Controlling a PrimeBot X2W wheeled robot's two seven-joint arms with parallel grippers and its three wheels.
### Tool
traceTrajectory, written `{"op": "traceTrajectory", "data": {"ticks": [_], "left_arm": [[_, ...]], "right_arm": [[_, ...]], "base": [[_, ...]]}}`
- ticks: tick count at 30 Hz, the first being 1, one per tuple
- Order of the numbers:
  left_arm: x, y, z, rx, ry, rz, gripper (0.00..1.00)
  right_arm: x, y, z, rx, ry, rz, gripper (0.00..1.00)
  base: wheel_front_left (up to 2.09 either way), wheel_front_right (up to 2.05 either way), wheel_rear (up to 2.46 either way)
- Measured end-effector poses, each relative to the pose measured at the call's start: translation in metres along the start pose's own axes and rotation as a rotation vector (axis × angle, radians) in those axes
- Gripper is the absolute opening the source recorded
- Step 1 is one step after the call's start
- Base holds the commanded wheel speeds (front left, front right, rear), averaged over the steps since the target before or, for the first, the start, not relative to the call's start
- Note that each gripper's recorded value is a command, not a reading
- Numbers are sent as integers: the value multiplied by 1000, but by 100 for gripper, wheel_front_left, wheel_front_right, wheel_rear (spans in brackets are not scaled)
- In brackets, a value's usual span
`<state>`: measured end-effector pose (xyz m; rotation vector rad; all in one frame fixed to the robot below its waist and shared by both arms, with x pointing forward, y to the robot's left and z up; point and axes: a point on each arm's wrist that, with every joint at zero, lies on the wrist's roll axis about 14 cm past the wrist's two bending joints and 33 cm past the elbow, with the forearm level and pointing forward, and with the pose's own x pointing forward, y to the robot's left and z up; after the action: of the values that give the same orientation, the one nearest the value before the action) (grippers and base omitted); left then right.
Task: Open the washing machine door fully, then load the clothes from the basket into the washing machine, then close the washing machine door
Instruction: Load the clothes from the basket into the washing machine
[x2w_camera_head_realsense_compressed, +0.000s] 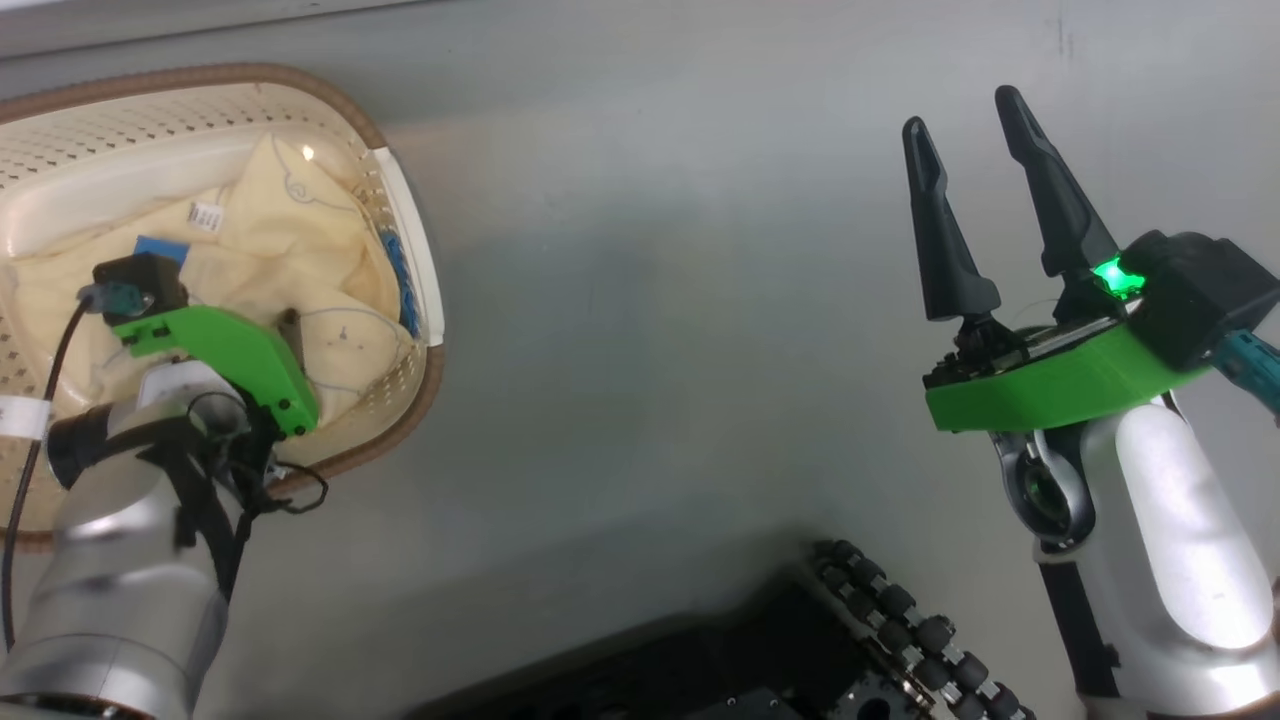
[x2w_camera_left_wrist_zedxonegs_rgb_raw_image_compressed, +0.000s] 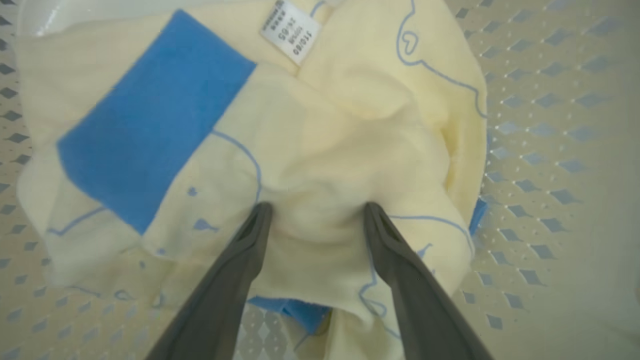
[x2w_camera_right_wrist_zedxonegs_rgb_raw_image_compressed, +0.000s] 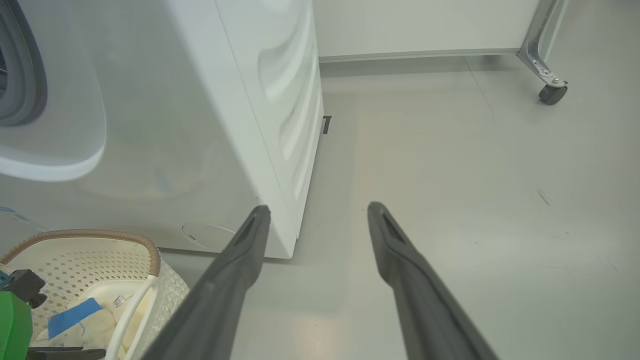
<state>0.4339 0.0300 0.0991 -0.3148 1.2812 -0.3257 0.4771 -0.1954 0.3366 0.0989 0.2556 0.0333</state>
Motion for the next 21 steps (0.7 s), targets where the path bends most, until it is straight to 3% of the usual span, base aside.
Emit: {"op": "traceTrajectory", "data": {"ticks": [9, 10, 11, 12, 21], "left_arm": [[27, 9, -9, -26, 46, 37, 100], [29, 9, -9, -26, 48, 39, 77], [31, 9, -10, -26, 51, 43, 35], [32, 10, -11, -26, 53, 48, 0], [22, 17, -7, -16, 27, 80, 0]], "right_arm": [[1, -10, -15, -4, 35, -21, 100], [1, -11, -16, -6, 38, -24, 100], [0, -12, -16, -8, 40, -26, 100], [0, -12, -17, -9, 41, -28, 100], [3, -14, -11, -5, 22, -33, 100]], "base": [[0, 0, 0], [0, 0, 0], [0, 0, 0], [0, 0, 0], [0, 0, 0]]}}
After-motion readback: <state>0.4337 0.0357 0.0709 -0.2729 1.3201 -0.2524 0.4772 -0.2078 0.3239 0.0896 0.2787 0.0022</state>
